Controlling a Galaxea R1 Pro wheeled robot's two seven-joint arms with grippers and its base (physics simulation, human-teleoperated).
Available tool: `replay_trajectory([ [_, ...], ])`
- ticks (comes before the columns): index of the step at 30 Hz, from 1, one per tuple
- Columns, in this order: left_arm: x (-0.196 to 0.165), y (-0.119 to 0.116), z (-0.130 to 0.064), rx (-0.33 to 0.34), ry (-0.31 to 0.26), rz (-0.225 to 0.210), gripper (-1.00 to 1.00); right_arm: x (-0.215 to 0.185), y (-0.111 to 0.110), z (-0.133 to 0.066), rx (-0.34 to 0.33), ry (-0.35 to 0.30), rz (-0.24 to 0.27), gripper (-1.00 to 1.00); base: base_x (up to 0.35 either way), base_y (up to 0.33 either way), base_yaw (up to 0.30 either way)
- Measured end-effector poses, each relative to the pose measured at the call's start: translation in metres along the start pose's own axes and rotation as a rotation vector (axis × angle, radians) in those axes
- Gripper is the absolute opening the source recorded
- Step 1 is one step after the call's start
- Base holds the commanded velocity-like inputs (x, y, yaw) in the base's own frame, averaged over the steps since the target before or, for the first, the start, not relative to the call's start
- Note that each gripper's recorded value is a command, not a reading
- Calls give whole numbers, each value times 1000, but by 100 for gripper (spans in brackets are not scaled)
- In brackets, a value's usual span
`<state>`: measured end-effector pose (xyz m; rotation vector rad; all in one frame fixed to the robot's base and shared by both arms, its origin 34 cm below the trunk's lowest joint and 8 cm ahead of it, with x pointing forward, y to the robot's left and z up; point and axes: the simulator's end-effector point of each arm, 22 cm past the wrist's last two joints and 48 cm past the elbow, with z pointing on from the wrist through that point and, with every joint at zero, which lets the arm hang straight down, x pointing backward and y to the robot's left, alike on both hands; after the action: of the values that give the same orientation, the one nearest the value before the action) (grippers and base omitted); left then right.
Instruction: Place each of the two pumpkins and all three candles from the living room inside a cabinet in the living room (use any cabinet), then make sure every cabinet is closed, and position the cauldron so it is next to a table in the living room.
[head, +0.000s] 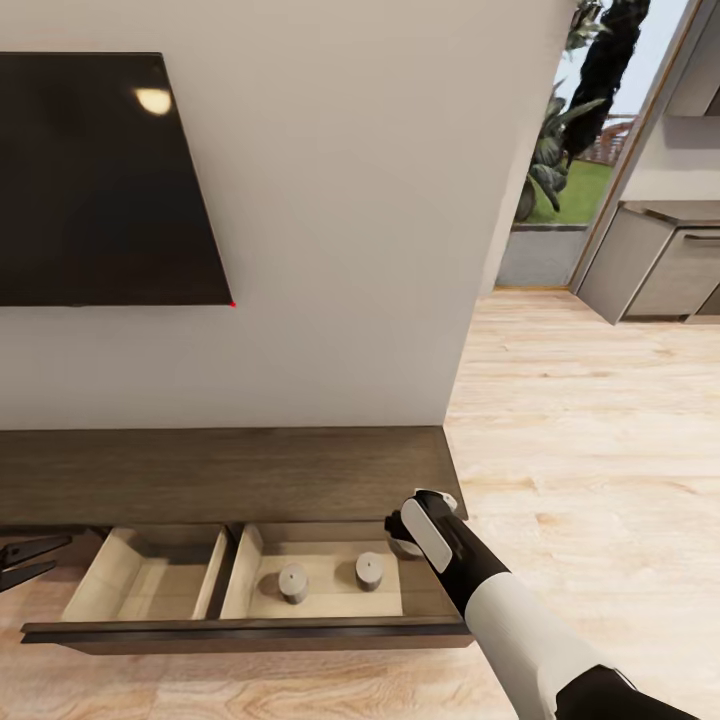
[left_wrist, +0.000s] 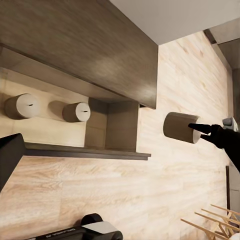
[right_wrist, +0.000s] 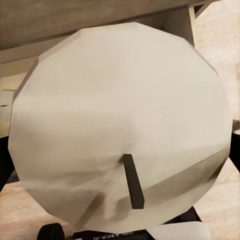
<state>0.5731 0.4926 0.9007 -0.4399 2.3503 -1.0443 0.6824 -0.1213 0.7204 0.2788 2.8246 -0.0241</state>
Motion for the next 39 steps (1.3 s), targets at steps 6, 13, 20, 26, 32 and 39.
replay_trajectory([
  [6, 2, 6, 5, 0, -1, 0, 100, 1, 0, 8, 1, 2, 1, -100, 0, 0, 0],
  [13, 4, 13, 10, -1, -1, 0, 100, 3, 0, 16, -2, 2, 3, -100, 0, 0, 0],
  [20, 6, 20, 16, -1, -3, 0, 100, 5, 1, 26, -8, 4, 5, -100, 0, 0, 0],
  [26, 8, 27, 21, -3, -3, -1, 100, 12, 11, 35, -52, 18, -4, -100, 0, 0, 0],
  [32, 11, 33, 26, -3, -3, -2, 100, 57, -7, 63, -7, 130, -33, -100, 0, 0, 0],
  [39, 14, 42, 33, -3, -1, -2, 100, 64, -11, 76, 5, 138, -31, -100, 0, 0, 0],
])
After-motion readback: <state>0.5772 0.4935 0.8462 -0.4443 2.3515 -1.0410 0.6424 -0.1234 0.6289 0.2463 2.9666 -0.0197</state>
